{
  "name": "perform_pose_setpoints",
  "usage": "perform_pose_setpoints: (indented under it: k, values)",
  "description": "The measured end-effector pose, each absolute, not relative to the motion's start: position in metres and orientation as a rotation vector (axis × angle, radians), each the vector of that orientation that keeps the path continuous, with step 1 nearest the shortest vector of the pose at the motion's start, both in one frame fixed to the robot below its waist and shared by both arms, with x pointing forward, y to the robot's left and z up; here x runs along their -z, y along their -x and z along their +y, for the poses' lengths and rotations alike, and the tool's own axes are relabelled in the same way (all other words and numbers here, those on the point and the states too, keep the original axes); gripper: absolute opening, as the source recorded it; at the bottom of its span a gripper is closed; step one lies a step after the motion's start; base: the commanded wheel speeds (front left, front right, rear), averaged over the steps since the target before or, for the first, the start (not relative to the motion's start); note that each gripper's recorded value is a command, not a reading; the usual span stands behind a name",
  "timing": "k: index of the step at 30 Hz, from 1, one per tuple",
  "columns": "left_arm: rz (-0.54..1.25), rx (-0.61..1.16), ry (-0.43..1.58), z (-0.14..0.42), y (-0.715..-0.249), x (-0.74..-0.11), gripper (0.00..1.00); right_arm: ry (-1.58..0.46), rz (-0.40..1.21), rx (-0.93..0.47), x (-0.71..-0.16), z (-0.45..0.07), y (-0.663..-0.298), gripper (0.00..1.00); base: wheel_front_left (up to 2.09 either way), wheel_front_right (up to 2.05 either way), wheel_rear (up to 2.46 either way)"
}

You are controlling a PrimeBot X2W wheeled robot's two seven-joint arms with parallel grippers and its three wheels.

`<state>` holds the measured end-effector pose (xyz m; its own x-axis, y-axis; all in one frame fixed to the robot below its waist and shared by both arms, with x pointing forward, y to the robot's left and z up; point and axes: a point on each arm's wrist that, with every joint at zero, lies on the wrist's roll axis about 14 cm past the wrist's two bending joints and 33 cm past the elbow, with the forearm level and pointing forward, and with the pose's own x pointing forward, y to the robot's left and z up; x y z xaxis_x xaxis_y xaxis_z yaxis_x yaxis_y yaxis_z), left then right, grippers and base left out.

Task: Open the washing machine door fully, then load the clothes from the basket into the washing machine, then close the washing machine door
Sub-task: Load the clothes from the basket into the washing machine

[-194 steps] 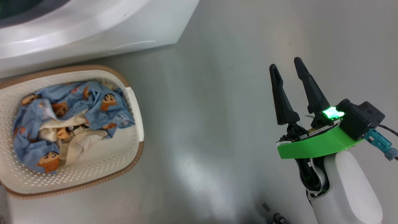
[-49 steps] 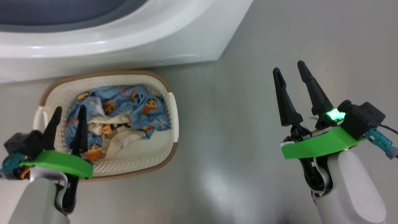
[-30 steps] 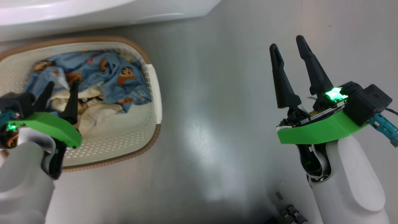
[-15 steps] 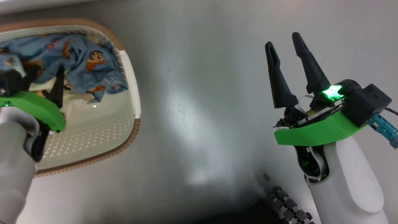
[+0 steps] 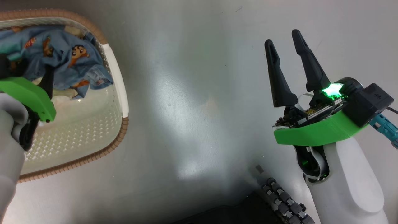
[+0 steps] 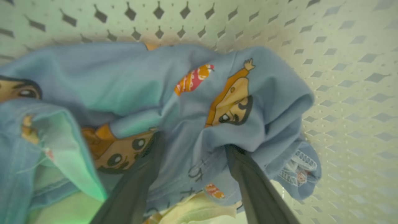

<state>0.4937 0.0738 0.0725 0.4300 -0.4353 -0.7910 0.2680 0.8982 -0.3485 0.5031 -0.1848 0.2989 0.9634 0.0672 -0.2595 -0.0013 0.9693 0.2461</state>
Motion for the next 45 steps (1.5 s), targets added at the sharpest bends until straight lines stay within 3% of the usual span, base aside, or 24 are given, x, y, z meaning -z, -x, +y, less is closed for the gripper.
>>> perform_pose_setpoints:
  k: [10,14,15,16,17,33,45]
  values:
    - [1.265,0.449,0.155,0.078,-0.464,-0.061,1.0,-0.249,0.264,-0.039,-0.301,-0.183,-0.504,1.0,0.0,0.0,0.0]
    - [1.233,0.446,0.144,0.083,-0.469,-0.062,0.98,-0.251,0.264,-0.039,-0.301,-0.183,-0.504,1.0,0.0,0.0,0.0]
    - [1.221,0.442,0.141,0.085,-0.472,-0.063,0.65,-0.252,0.264,-0.04,-0.301,-0.183,-0.504,1.0,0.0,0.0,0.0]
    - [1.213,0.442,0.135,0.085,-0.475,-0.064,0.43,-0.252,0.265,-0.04,-0.301,-0.182,-0.504,1.0,0.0,0.0,0.0]
    - [1.209,0.445,0.131,0.085,-0.476,-0.064,0.0,-0.253,0.266,-0.04,-0.301,-0.182,-0.503,1.0,0.0,0.0,0.0]
    - [1.105,0.451,0.173,0.076,-0.492,-0.087,0.0,-0.267,0.241,-0.055,-0.316,-0.177,-0.505,1.0,0.0,0.0,0.0]
    - [0.935,0.448,0.227,0.078,-0.5,-0.143,0.0,-0.29,0.152,-0.07,-0.361,-0.173,-0.511,1.0,0.0,0.0,0.0]
